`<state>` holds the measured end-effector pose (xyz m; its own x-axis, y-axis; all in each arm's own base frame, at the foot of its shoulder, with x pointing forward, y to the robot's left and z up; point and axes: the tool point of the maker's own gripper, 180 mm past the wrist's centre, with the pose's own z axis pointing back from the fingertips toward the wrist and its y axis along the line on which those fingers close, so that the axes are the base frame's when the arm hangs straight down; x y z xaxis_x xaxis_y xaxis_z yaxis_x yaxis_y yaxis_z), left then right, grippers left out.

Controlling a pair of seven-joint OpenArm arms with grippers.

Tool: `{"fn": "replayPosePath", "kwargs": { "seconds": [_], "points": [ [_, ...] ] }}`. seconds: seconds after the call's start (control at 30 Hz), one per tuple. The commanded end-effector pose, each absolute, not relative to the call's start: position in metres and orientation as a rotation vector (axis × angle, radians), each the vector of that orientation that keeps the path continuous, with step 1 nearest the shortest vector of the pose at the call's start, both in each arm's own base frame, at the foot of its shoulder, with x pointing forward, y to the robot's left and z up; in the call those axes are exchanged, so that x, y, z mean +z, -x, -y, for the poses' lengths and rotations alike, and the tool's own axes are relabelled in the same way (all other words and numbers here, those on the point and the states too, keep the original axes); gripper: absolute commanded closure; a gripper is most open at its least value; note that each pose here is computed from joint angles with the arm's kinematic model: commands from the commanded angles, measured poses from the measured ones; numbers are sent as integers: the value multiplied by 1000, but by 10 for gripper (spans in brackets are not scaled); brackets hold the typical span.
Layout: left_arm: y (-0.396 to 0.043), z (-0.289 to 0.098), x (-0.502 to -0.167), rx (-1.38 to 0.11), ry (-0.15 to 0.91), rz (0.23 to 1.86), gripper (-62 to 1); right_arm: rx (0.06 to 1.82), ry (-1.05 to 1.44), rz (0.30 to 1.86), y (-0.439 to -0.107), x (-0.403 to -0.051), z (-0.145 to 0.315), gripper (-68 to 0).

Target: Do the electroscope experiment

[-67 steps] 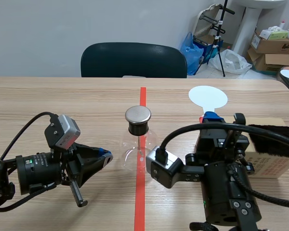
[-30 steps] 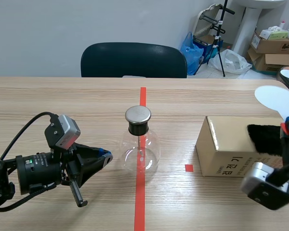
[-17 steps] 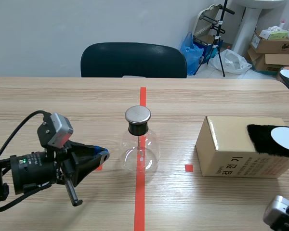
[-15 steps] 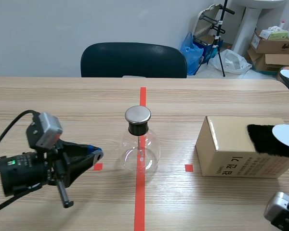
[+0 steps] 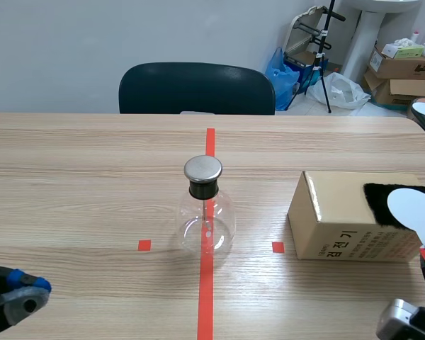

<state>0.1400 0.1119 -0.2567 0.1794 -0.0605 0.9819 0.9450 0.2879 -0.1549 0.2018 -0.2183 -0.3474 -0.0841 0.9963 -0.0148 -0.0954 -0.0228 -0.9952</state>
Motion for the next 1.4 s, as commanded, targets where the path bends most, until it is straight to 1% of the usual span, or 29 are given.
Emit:
{"fn": "replayPosePath", "kwargs": {
  "seconds": [0.0,0.03,0.1,0.27,0.33,0.43,0.47,0.53,0.57,0.6,0.67,0.7,0.73,0.8,0.83,0.87,0.9,0.97,1.0,1.07,1.1,1.13,1.2,1.23,1.27,1.37],
  "points": [
    [-146,-113,-243,-883,1035,1194,-32,1324,1184,1225,-205,-332,220,-11],
    [-147,-114,-239,-860,1042,1202,-43,1325,1184,1225,-205,-332,220,-11],
    [-151,-117,-231,-831,1048,1219,-99,1334,1179,1227,-204,-333,219,-11],
    [-155,-119,-226,-818,1045,1241,-267,1448,1085,1331,-196,-336,192,-11],
    [-156,-120,-225,-819,1038,1254,-354,1408,1108,1305,-198,-335,199,-11],
    [-162,-122,-213,-816,1015,1360,-433,1279,1207,1176,-201,-333,232,-10],
    [-164,-124,-208,-815,1005,1409,-453,1296,1202,1185,-201,-333,230,-10],
    [-167,-126,-198,-815,989,1489,-481,1398,1133,1288,-200,-333,206,-11],
    [-168,-127,-197,-817,983,1504,-482,1421,1116,1314,-200,-333,200,-11],
    [-169,-127,-196,-812,981,1507,-482,1396,1128,1301,-201,-332,204,-11],
    [-169,-126,-199,-806,974,1496,-482,1260,1215,1180,-202,-331,235,-10],
    [-170,-126,-201,-799,968,1491,-482,1238,1232,1142,-201,-333,242,-10],
    [-172,-126,-203,-785,956,1483,-482,1280,1215,1151,-200,-336,237,-10],
    [-178,-126,-207,-754,936,1478,-482,1414,1127,1252,-197,-341,210,-10],
    [-180,-125,-208,-746,929,1476,-482,1437,1103,1283,-197,-342,202,-10],
    [-182,-124,-210,-741,922,1476,-482,1399,1121,1262,-198,-341,207,-10],
    [-184,-122,-211,-739,916,1479,-482,1330,1163,1205,-198,-341,222,-10],
    [-186,-120,-214,-740,906,1472,-482,1280,1198,1136,-196,-343,237,-10],
    [-186,-119,-216,-741,902,1466,-482,1326,1171,1154,-193,-346,231,-10],
    [-186,-119,-218,-744,897,1456,-482,1447,1079,1264,-189,-349,204,-10],
    [-186,-119,-217,-744,897,1457,-482,1467,1062,1291,-188,-348,199,-10],
    [-187,-118,-216,-743,899,1462,-482,1442,1075,1287,-190,-346,203,-10],
    [-190,-119,-216,-737,888,1465,-482,1337,1153,1188,-191,-345,229,-10],
    [-192,-119,-218,-742,878,1461,-482,1316,1178,1151,-191,-345,238,-10],
    [-194,-118,-219,-750,866,1455,-482,1338,1174,1151,-190,-346,238,-10],
    [-204,-116,-223,-756,822,1455,-482,1453,1094,1268,-189,-345,212,-10]
  ]
}}
